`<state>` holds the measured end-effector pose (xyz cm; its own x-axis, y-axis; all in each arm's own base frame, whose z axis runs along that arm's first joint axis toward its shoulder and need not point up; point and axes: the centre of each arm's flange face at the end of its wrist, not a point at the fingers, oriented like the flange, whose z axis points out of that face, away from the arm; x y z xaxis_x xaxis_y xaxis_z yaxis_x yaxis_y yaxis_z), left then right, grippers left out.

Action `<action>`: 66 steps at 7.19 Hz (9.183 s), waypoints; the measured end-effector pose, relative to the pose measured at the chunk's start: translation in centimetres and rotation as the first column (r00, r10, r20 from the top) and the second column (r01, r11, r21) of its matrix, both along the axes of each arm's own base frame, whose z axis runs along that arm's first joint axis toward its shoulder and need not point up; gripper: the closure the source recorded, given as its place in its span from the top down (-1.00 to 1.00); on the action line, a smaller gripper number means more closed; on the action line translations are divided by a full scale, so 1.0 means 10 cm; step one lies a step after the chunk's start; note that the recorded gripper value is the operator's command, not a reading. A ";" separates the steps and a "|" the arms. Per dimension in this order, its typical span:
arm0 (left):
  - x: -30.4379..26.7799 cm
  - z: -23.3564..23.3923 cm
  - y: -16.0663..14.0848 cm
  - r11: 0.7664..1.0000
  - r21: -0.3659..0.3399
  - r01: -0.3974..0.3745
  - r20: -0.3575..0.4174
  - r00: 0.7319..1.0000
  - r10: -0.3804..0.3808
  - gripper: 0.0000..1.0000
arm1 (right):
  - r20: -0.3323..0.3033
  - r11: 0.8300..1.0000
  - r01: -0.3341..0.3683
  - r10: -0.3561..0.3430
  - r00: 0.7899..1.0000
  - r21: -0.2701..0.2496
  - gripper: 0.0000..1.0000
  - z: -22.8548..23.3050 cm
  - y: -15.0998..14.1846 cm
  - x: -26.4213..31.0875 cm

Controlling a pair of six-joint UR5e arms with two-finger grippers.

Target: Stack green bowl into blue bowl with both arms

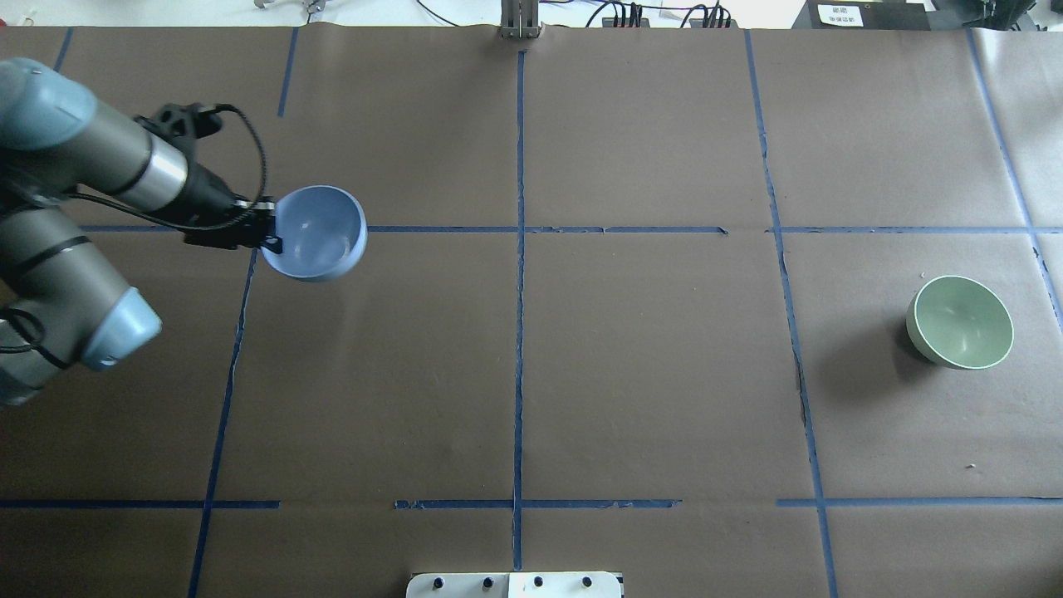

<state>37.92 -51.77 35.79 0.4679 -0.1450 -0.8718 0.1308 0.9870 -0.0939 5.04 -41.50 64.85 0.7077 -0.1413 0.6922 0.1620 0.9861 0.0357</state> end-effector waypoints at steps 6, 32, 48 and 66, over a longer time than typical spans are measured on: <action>2.06 -1.22 0.63 0.997 -0.020 0.076 0.044 0.996 -0.075 -0.18 | 0.005 1.000 0.000 0.000 1.000 -0.007 1.00 0.03 0.00 0.00; -4.74 3.06 0.46 0.946 0.196 -0.260 0.266 0.942 0.204 1.00 | 0.144 0.962 -0.271 0.274 0.951 -0.041 -1.00 0.19 0.14 -2.01; -4.72 3.02 0.47 0.953 0.194 -0.234 0.234 0.954 0.186 1.00 | 0.123 0.830 -0.415 0.487 0.865 -0.372 -0.64 -4.25 -0.29 -5.95; -4.70 2.90 0.63 0.937 0.239 -0.257 0.333 0.927 0.169 1.00 | -0.025 0.999 0.019 -0.018 1.000 0.044 1.00 -0.54 -0.57 -0.53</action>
